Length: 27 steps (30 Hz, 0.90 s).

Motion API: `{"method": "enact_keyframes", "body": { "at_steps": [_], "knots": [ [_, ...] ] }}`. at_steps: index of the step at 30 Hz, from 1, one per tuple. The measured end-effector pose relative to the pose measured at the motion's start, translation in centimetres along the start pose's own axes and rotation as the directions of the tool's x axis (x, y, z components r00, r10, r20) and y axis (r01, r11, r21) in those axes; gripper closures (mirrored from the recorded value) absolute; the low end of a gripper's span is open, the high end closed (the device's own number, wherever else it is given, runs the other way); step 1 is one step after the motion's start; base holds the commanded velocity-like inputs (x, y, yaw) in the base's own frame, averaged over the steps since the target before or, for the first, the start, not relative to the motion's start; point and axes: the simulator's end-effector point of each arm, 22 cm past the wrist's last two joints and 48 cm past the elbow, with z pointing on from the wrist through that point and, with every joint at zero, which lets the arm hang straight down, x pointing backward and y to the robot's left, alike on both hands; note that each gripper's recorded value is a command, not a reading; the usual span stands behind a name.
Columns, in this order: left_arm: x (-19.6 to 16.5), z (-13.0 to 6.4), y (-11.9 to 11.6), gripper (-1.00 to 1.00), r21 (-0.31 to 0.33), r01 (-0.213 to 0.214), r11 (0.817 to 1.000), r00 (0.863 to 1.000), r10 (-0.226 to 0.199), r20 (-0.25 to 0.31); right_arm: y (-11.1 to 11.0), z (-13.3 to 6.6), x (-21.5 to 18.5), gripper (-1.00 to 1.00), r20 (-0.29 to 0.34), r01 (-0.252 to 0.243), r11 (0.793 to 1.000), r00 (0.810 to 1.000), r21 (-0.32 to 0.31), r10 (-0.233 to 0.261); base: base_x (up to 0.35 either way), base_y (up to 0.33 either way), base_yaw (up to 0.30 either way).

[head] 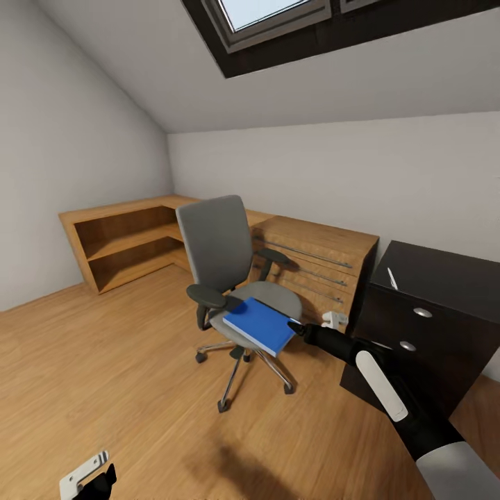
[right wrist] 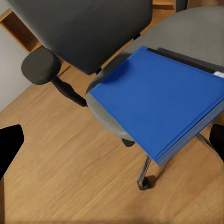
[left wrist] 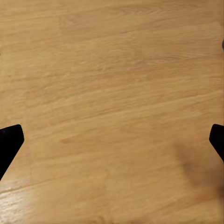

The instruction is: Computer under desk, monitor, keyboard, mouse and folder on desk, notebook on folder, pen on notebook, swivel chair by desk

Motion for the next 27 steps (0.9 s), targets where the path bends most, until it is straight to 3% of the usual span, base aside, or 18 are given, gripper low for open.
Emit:
{"method": "enact_keyframes", "body": {
  "at_steps": [6, 12, 27],
  "knots": [
    [-1.0, -0.1, -0.1, -1.00, 0.002, 0.004, 1.000, 1.000, -0.004, 0.021, 0.0, 0.0, 0.0, -1.00, 0.000, -0.001, 1.000, 1.000, 0.000, 0.001, -0.003, -0.002, 0.000],
    [-0.8, 0.5, 0.0, -1.00, 0.004, 0.008, 1.000, 0.999, -0.008, 0.040, -1.4, 0.5, 2.0, -1.00, -0.017, -0.015, 1.000, 1.000, 0.016, 0.015, 0.000, 0.000, 0.000],
    [1.6, 2.2, 0.6, -1.00, 0.004, 0.008, 1.000, 0.999, -0.009, 0.047, -3.7, 1.4, 5.6, -1.00, -0.011, -0.041, 0.999, 0.999, 0.031, 0.041, 0.000, 0.000, 0.000]
  ]
}}
